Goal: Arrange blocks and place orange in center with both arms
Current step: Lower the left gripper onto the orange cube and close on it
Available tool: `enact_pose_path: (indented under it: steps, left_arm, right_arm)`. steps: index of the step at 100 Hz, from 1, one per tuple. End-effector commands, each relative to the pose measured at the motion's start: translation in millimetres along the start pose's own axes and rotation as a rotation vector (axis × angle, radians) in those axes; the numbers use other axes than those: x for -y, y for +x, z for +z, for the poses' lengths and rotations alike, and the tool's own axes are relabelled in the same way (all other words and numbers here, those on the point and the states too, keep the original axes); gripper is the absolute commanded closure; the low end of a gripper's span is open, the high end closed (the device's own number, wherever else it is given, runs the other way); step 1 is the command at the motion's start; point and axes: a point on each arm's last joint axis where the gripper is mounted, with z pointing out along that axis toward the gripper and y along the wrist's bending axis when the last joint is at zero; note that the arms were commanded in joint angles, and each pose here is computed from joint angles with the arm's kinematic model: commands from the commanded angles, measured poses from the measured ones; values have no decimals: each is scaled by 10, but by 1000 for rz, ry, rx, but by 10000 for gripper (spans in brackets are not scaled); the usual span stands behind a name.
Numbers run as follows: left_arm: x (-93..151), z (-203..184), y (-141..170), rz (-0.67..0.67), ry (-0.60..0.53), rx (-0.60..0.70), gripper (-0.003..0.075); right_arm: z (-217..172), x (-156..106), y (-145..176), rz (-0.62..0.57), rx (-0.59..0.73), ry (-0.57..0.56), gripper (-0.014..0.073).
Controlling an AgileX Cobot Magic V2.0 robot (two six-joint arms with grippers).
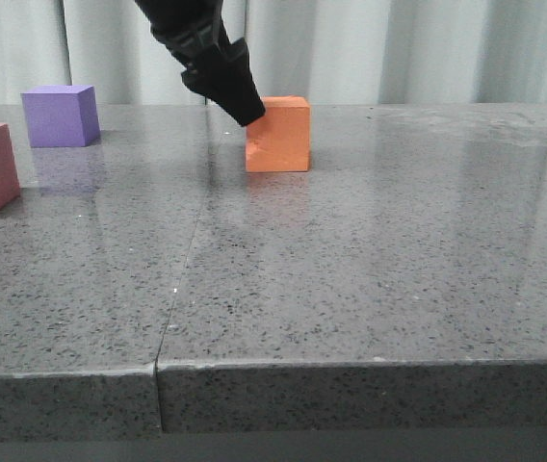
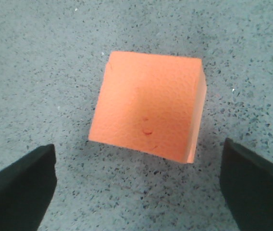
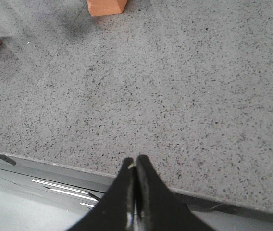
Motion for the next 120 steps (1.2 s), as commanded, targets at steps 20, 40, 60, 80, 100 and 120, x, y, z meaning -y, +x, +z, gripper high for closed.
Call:
enact_pose_path:
  steps: [20, 40, 60, 80, 100, 120]
  left_arm:
    - [-63, -135, -226, -47, -79, 148, 62]
    - [-78, -49, -208, -45, -88, 150, 62]
    - [-23, 25, -208, -29, -52, 136, 62]
    - [-15, 27, -220, -12, -52, 141, 62]
    - [-11, 24, -237, -29, -47, 160, 62]
    - [-11, 24, -237, -28, -46, 161, 62]
  right_arm:
    - [-33, -39, -119, -15, 79, -21, 664]
    - [-33, -39, -119, -15, 79, -21, 664]
    - [-33, -39, -119, -15, 79, -21, 664]
    - [-33, -39, -119, -15, 79, -21, 664]
    - [-33, -39, -119, -15, 79, -21, 664]
    - [-33, -39, -119, -15, 79, -21, 664]
